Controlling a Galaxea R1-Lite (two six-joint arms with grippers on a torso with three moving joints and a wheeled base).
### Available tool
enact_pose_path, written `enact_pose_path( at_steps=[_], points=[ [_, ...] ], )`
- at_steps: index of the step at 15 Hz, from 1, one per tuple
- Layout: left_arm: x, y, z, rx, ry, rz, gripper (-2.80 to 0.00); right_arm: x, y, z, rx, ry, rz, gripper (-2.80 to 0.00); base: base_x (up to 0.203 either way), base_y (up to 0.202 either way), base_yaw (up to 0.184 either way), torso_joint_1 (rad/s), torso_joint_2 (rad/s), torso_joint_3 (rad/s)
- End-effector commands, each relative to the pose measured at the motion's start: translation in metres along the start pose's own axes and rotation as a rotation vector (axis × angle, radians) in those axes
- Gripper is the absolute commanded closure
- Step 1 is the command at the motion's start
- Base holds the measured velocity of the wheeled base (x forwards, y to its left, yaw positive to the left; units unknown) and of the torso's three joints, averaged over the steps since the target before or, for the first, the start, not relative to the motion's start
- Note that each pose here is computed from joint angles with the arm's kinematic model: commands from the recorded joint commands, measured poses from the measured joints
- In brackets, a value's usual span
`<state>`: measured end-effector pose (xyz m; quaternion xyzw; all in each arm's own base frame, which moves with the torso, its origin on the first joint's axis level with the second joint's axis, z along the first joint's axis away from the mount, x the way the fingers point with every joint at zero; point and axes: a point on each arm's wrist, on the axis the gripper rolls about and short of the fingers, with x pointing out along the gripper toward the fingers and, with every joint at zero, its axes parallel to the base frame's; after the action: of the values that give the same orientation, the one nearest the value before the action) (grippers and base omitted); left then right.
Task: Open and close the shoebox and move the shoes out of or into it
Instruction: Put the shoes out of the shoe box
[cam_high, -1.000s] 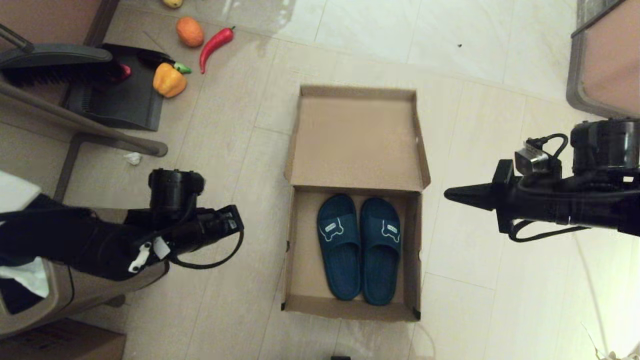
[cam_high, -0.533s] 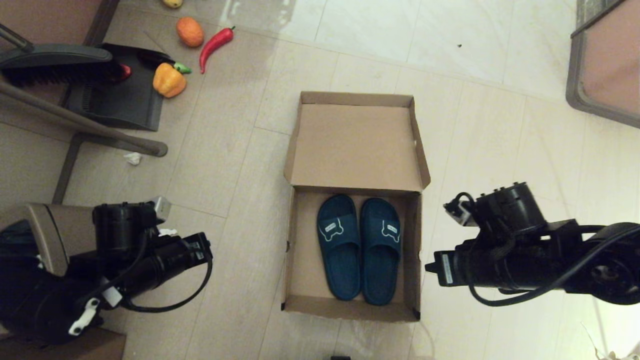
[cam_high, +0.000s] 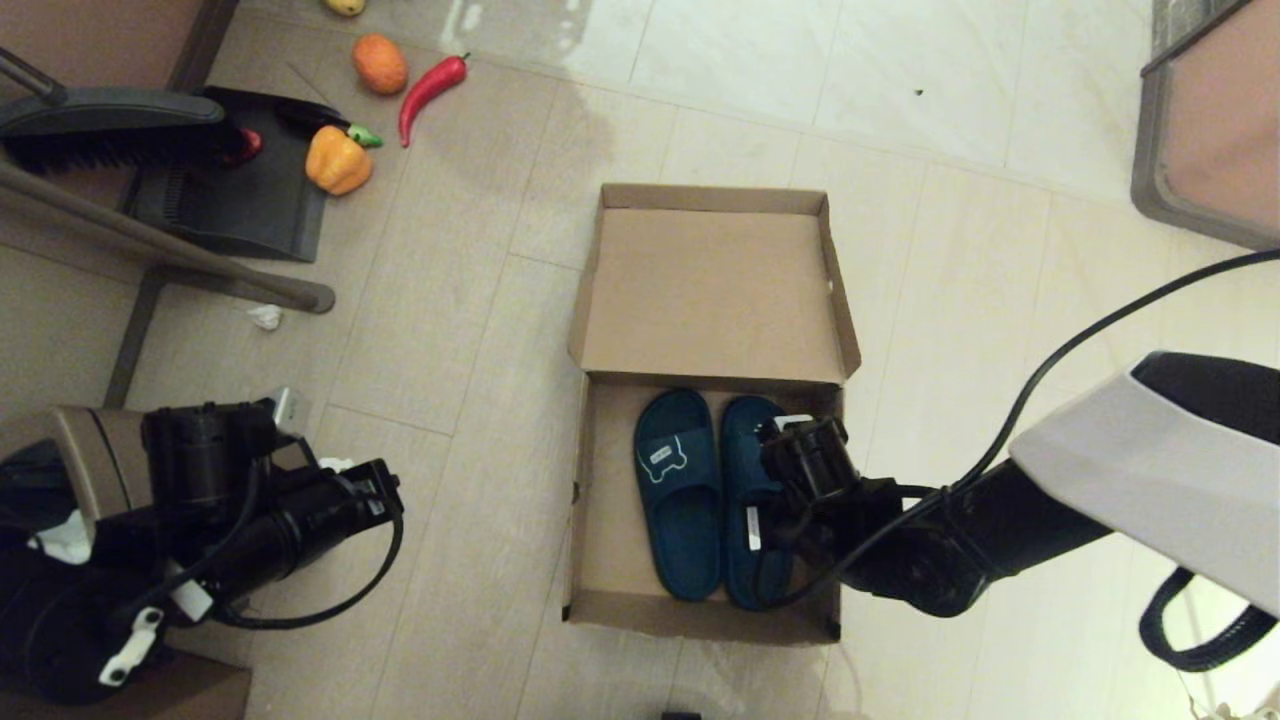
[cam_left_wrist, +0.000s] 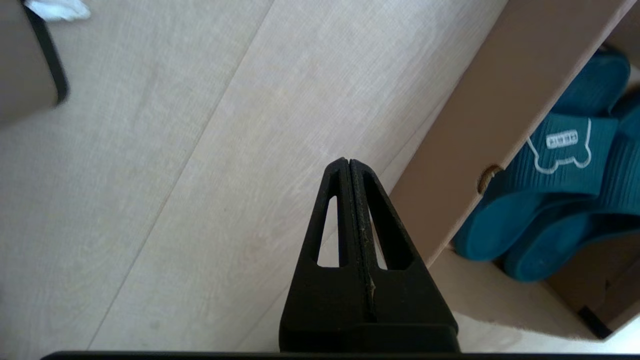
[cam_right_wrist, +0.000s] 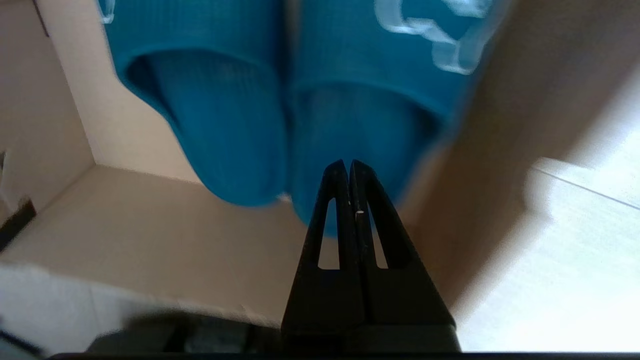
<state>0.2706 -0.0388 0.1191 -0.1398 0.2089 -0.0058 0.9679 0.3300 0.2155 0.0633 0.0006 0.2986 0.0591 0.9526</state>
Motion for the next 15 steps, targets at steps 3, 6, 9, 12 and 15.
enact_pose_path(
  at_steps=[3,6,9,12,15],
  points=[
    [0.003,0.001,-0.003,0.002,0.006,0.009,0.0,0.035,0.016,-0.017,-0.004,0.035,-0.008,-2.8,0.0,0.0,0.0,0.0,0.0,0.0],
    [0.01,0.001,-0.007,0.004,0.021,0.031,0.0,0.037,0.019,-0.018,0.012,0.044,-0.02,-2.8,0.0,0.0,0.0,0.0,0.0,0.0],
    [0.01,0.001,-0.007,0.005,0.02,0.032,0.0,0.049,0.024,-0.02,0.011,0.038,-0.019,-2.8,0.0,0.0,0.0,0.0,0.0,0.0],
    [0.01,0.001,-0.004,0.004,0.009,0.03,0.0,0.065,0.03,-0.02,0.019,0.025,-0.015,-2.8,0.0,0.0,0.0,0.0,0.0,0.0],
    [0.008,0.002,-0.001,0.001,-0.002,0.032,0.0,0.082,0.034,-0.021,0.027,0.004,-0.041,-2.8,0.0,0.0,0.0,0.0,0.0,0.0]
  ],
)
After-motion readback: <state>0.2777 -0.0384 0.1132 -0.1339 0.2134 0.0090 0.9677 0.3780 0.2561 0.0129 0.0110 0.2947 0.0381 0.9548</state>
